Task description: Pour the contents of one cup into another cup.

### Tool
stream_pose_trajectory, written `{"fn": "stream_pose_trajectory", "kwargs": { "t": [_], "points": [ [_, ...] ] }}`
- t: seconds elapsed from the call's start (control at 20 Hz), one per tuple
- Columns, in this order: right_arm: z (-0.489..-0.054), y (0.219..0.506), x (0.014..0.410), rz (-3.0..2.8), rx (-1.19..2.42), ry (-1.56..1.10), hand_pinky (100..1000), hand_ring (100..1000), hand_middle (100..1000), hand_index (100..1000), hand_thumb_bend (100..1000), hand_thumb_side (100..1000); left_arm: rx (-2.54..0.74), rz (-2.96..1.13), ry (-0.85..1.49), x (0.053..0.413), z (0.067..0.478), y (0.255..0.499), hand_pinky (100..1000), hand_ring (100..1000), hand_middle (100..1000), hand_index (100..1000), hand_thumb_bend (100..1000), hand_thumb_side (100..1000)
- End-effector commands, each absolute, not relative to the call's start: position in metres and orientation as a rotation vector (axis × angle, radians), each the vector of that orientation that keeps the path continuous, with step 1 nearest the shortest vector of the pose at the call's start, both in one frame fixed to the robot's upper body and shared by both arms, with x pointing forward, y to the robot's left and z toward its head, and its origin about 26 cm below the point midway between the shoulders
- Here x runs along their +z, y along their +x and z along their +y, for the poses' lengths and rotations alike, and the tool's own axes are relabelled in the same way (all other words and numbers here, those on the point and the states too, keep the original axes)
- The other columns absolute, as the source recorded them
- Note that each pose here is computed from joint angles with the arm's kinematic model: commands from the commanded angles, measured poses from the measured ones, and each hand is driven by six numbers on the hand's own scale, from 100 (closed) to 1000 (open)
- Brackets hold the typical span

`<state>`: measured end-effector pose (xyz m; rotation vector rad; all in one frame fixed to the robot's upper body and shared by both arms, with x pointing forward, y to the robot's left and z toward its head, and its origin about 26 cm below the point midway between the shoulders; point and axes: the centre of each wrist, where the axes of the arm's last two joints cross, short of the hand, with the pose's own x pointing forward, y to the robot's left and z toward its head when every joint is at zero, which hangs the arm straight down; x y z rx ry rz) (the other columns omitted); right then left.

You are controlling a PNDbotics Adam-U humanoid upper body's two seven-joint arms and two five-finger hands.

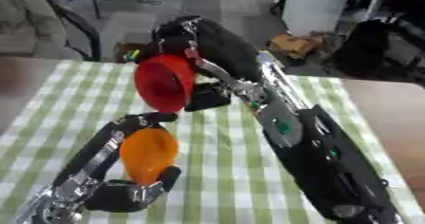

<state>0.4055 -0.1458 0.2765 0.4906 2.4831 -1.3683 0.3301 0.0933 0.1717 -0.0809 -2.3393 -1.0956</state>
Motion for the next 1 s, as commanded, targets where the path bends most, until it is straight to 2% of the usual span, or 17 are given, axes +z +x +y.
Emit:
{"fn": "stream_pose_trajectory", "kwargs": {
  "t": [0.05, 0.2, 0.4, 0.55, 1.0],
  "points": [
    [-0.145, 0.4007, 0.2897, 2.404, -1.328, 0.536, 559, 356, 100, 686, 100, 100, -1.08, -2.374, -0.081, 0.1823, 0.0928, 0.3298, 142, 630, 272, 866, 100, 385],
    [-0.1438, 0.4006, 0.2895, 2.37, -1.317, 0.557, 581, 315, 104, 685, 100, 100, -1.08, -2.374, -0.082, 0.1827, 0.0927, 0.3297, 142, 630, 272, 866, 100, 385],
    [-0.142, 0.3979, 0.2923, 2.3, -1.3, 0.591, 612, 300, 305, 684, 100, 100, -1.081, -2.373, -0.083, 0.1829, 0.0927, 0.3296, 142, 630, 272, 866, 100, 387],
    [-0.1413, 0.3982, 0.2914, 2.267, -1.29, 0.614, 619, 305, 382, 684, 100, 100, -1.08, -2.373, -0.086, 0.1832, 0.0925, 0.3295, 142, 631, 272, 867, 100, 386],
    [-0.1401, 0.3995, 0.2894, 2.2, -1.264, 0.659, 650, 326, 411, 683, 100, 100, -1.081, -2.372, -0.09, 0.1836, 0.0924, 0.3289, 142, 632, 272, 867, 100, 388]
  ]
}}
